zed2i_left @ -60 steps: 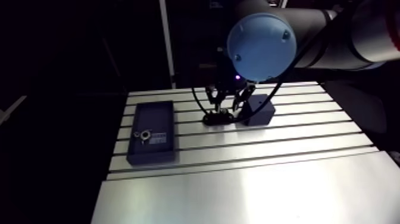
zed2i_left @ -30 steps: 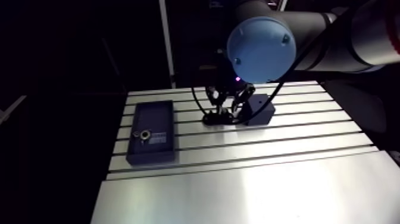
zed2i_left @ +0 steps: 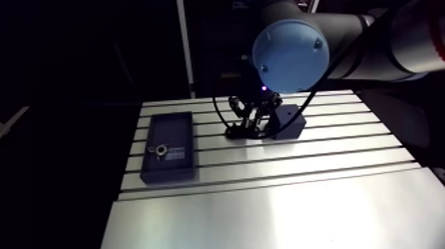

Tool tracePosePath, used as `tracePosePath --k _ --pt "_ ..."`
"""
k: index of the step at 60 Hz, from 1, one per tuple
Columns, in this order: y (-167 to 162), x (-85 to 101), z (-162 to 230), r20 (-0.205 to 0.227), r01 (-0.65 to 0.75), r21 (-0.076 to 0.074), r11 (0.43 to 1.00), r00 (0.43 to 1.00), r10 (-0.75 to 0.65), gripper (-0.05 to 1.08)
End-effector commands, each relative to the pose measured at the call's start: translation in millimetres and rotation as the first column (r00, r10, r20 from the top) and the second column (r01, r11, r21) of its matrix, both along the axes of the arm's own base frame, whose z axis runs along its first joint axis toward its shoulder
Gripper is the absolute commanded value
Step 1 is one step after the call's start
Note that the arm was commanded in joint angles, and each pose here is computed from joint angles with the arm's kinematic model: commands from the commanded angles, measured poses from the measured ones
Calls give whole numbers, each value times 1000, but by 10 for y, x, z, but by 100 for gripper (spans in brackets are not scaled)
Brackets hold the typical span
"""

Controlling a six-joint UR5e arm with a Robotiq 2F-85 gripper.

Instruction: Pick up the M10 bolt and insert it into the hole until fully seated.

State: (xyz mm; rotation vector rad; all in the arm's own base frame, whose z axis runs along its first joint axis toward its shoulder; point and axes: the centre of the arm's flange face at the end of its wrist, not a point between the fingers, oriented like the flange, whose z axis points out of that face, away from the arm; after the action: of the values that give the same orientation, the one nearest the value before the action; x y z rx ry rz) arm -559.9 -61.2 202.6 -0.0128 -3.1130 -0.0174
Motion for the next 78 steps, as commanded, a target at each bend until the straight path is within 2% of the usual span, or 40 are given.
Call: tracePosePath --k 1,19,32,44,51,53,58,61,69,73,75,78 --pt "-12 15 -16 4 -1 -3 1000 1000 1 72" --pt "-11 17 0 1 -1 -2 1000 1000 1 79" --pt "-13 -14 114 -23 -1 -4 1000 1000 1 85" --pt "-4 -62 475 -83 -3 7 1000 997 3 88" --pt "0 -90 658 -96 -1 9 1000 995 2 90" --pt "17 -122 788 -99 0 13 1000 995 2 92" --pt "27 -142 899 -91 1 13 1000 996 0 95" --pt "51 -162 1024 -89 6 10 1000 996 -5 101" --pt "205 -201 1323 -105 40 12 999 994 -38 107" --pt "312 -237 1422 -84 56 9 998 995 -55 107" --pt "437 -259 1506 -52 71 2 997 996 -70 107" --pt "492 -268 1543 -42 80 -1 997 996 -80 107"
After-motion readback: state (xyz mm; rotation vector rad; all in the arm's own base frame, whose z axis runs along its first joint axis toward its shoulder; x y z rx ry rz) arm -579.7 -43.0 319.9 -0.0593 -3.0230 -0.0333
